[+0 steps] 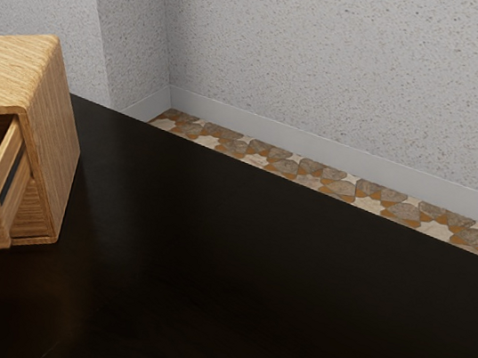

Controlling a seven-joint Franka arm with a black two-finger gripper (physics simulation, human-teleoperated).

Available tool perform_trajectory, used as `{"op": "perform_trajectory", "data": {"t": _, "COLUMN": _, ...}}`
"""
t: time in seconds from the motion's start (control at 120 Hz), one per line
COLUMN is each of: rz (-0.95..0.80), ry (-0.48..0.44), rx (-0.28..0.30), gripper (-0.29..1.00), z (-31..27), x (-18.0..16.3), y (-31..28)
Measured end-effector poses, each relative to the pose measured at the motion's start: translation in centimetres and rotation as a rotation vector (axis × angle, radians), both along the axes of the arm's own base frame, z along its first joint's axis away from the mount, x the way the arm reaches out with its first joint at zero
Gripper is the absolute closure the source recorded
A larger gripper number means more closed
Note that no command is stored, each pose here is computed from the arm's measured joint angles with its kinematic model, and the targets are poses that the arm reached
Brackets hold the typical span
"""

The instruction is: Push the drawer handle with one arm to close the drawer

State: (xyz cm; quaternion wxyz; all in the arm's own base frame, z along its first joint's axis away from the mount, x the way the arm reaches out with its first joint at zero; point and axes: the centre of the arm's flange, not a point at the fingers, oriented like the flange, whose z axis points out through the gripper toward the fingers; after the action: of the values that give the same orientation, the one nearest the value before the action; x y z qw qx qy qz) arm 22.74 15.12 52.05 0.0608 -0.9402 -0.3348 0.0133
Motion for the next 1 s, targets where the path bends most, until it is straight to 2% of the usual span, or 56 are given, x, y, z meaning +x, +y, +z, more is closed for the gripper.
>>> {"op": "perform_trajectory", "data": {"t": 0.392, "rz": 0.044, "ry": -0.057, "rx": 0.005, "gripper": 0.72, "z": -1.0, "x": 0.1, "y": 4.4}}
{"op": "perform_trajectory", "data": {"t": 0.517, "rz": 0.033, "ry": -0.074, "rx": 0.015, "gripper": 0.72, "z": -1.7, "x": 1.5, "y": 5.3}}
{"op": "perform_trajectory", "data": {"t": 0.767, "rz": 0.000, "ry": -0.166, "rx": 0.057, "gripper": 0.73, "z": 0.0, "x": 3.9, "y": 6.6}}
{"op": "perform_trajectory", "data": {"t": 1.0, "rz": -0.019, "ry": -0.190, "rx": 0.064, "gripper": 0.73, "z": -0.4, "x": 6.9, "y": 8.3}}
